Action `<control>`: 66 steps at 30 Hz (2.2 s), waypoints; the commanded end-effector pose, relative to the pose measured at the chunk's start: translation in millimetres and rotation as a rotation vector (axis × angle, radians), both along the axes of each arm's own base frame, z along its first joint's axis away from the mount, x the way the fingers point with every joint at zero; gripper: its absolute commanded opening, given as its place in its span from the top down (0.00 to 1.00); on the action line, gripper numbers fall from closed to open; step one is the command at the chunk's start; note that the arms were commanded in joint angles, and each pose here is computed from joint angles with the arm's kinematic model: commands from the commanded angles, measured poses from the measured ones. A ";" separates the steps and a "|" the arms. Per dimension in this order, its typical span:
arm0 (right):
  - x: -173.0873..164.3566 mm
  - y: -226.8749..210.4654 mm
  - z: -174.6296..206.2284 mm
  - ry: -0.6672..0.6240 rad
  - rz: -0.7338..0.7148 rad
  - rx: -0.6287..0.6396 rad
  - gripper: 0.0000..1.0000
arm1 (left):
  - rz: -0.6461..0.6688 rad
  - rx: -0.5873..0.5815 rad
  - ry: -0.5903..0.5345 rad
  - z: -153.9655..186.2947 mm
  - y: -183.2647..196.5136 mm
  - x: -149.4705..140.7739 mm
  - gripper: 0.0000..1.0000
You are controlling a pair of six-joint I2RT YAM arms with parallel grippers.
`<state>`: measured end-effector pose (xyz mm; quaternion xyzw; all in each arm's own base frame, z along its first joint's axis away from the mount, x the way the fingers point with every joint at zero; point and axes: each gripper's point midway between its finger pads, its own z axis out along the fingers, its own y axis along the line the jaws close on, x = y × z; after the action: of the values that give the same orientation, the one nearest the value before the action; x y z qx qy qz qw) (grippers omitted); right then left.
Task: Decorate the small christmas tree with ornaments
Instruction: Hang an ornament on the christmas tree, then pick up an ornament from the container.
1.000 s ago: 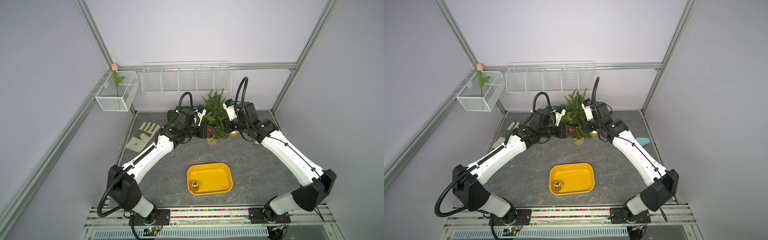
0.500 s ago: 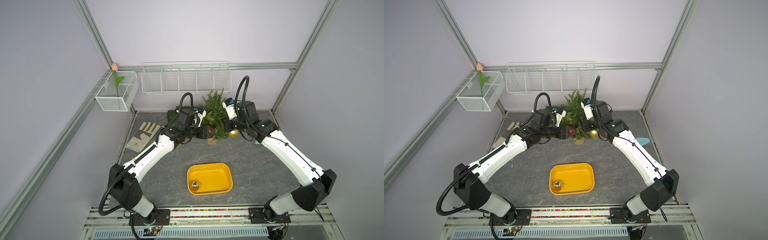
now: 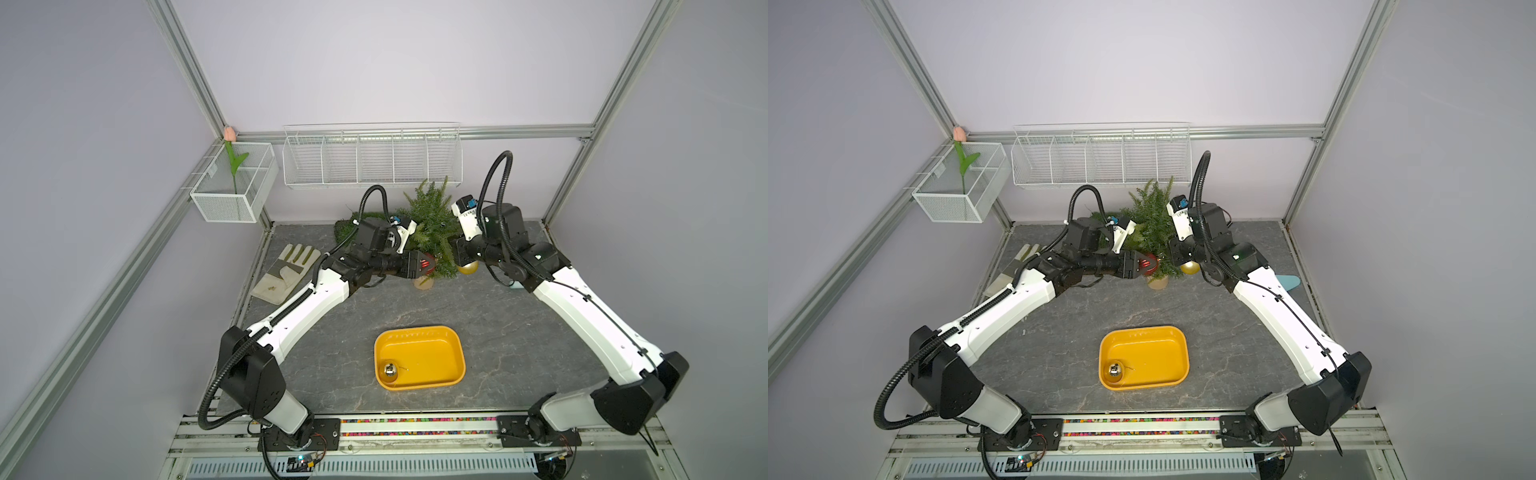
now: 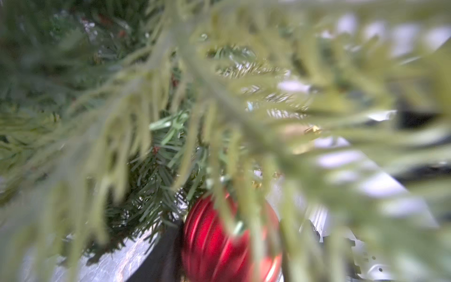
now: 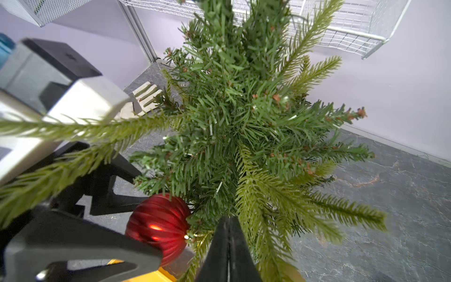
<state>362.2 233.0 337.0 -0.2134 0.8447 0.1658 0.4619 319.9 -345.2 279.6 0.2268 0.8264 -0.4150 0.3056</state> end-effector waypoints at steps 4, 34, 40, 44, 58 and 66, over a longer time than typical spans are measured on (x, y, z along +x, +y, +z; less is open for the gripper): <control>-5.2 -3.9 -1.0 -0.005 -0.004 -0.011 0.92 | -0.005 0.071 0.065 -19.1 1.9 -4.2 1.00; -19.2 -16.4 18.4 -0.039 -0.026 0.012 0.92 | 0.063 0.078 0.014 -7.2 24.4 -15.6 0.22; -19.8 -16.8 19.7 -0.041 -0.026 0.014 0.91 | 0.052 0.069 0.011 -4.7 21.9 -15.1 0.14; -22.5 -16.7 22.5 -0.043 -0.022 0.019 0.91 | 0.055 0.069 -0.017 6.0 27.7 -19.6 0.04; -84.4 13.6 13.3 0.057 0.115 0.065 0.91 | 0.240 0.090 -0.091 22.2 88.7 -16.5 0.10; -151.9 60.3 -58.1 0.281 0.273 0.102 0.85 | 0.296 0.169 -0.058 0.7 116.6 -30.2 0.15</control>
<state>234.3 278.0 305.1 -0.2784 0.8432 0.2665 0.3747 297.0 -242.0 288.7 0.1486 0.8615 -0.3097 0.3739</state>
